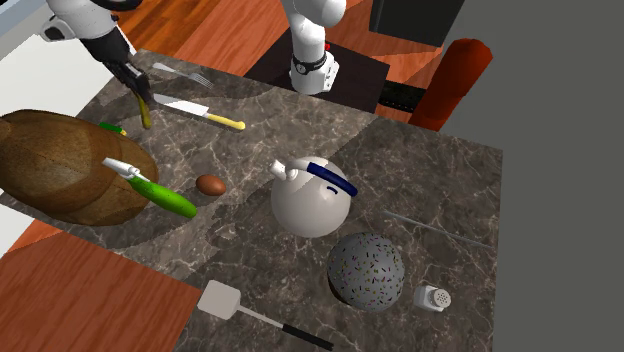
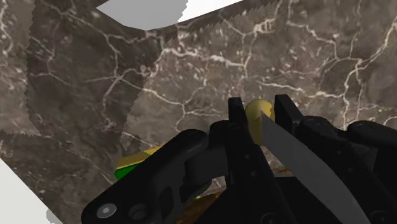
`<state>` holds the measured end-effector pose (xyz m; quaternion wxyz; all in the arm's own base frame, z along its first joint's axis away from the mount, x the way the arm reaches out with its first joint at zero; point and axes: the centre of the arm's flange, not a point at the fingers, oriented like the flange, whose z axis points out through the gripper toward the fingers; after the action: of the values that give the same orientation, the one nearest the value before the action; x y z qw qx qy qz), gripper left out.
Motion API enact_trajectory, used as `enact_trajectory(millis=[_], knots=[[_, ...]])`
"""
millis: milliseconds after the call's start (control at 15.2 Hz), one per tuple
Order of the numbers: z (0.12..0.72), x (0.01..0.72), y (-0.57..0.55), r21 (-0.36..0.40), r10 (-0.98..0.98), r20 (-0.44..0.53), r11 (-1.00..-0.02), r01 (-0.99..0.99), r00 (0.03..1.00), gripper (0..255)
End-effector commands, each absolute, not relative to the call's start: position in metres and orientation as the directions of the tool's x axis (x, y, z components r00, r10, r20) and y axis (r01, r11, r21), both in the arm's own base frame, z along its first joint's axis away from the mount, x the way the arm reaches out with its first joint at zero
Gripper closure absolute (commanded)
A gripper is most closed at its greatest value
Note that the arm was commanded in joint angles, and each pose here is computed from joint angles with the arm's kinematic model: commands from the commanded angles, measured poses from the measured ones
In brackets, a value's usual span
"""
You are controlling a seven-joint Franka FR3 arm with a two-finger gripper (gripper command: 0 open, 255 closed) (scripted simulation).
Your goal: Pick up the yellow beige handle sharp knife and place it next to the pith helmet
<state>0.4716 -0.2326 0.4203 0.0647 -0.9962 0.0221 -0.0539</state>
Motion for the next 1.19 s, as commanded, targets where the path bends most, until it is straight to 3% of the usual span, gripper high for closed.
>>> enact_trajectory(millis=[0,1122], knots=[[0.411,0.471,-0.232,-0.131,-0.051,0.105,-0.991,-0.037,0.993,255],[0.337,0.471,-0.232,-0.131,-0.051,0.105,-0.991,-0.037,0.993,255]])
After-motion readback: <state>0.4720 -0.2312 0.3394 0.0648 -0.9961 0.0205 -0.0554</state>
